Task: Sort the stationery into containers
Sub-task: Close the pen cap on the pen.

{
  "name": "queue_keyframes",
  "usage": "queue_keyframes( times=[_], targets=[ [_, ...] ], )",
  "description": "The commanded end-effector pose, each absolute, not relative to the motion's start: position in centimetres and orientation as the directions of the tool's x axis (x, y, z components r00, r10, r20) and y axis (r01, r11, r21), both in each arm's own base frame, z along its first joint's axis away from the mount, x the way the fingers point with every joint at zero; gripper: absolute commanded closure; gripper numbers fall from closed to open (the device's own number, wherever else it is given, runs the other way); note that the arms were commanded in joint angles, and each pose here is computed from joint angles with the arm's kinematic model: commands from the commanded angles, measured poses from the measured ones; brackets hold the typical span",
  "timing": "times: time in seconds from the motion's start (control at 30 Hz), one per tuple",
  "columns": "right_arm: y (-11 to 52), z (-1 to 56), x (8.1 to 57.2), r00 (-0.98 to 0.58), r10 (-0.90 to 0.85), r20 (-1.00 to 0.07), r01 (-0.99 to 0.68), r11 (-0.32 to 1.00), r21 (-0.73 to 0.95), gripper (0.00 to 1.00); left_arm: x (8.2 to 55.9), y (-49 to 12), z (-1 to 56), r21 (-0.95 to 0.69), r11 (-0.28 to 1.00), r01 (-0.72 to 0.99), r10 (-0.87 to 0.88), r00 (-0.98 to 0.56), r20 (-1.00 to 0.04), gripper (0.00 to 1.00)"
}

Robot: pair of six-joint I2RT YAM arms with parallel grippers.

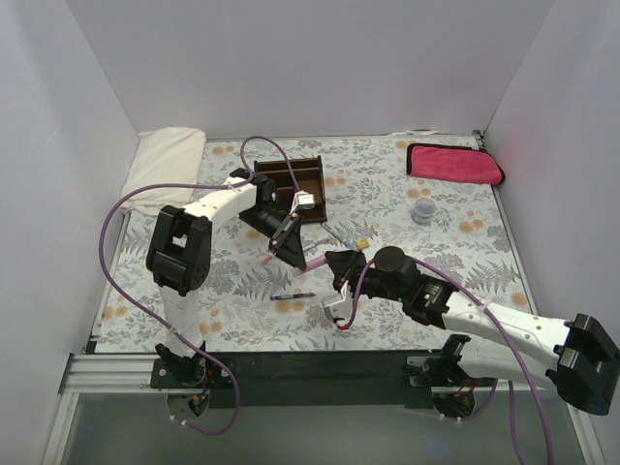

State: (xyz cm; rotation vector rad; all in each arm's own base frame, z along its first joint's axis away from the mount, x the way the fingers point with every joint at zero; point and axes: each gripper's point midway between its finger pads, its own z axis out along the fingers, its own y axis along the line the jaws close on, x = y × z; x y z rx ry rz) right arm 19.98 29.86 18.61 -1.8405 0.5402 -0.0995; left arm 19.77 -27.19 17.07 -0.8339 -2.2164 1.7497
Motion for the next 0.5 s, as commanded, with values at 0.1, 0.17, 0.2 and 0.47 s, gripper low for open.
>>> queue_keyframes(
  times=[0.1,0.17,0.2,0.47],
  targets=[
    [32.6,22.7,17.1,0.944,-0.248,-0.219,-0.265,-0.173,-0.949,0.99,19.2,-27.2,18.2,-0.910,0.087,0.406,0.542,-0.785,-0.298,0.82],
    [32.5,22.6,17.3,0.939,-0.262,-0.223,-0.272,-0.169,-0.947,0.99,18.9,-26.9,18.2,-0.901,0.092,0.424,0.548,-0.777,-0.310,0.76],
    [32.5,22.7,17.3,0.938,-0.264,-0.226,-0.275,-0.166,-0.947,0.99,18.8,-26.7,18.0,-0.897,0.099,0.431,0.553,-0.773,-0.311,0.74],
    [32.9,22.4,18.4,0.916,-0.310,-0.256,-0.316,-0.162,-0.935,0.99,19.0,-26.1,17.5,-0.853,0.119,0.508,0.583,-0.731,-0.354,0.64]
  ],
)
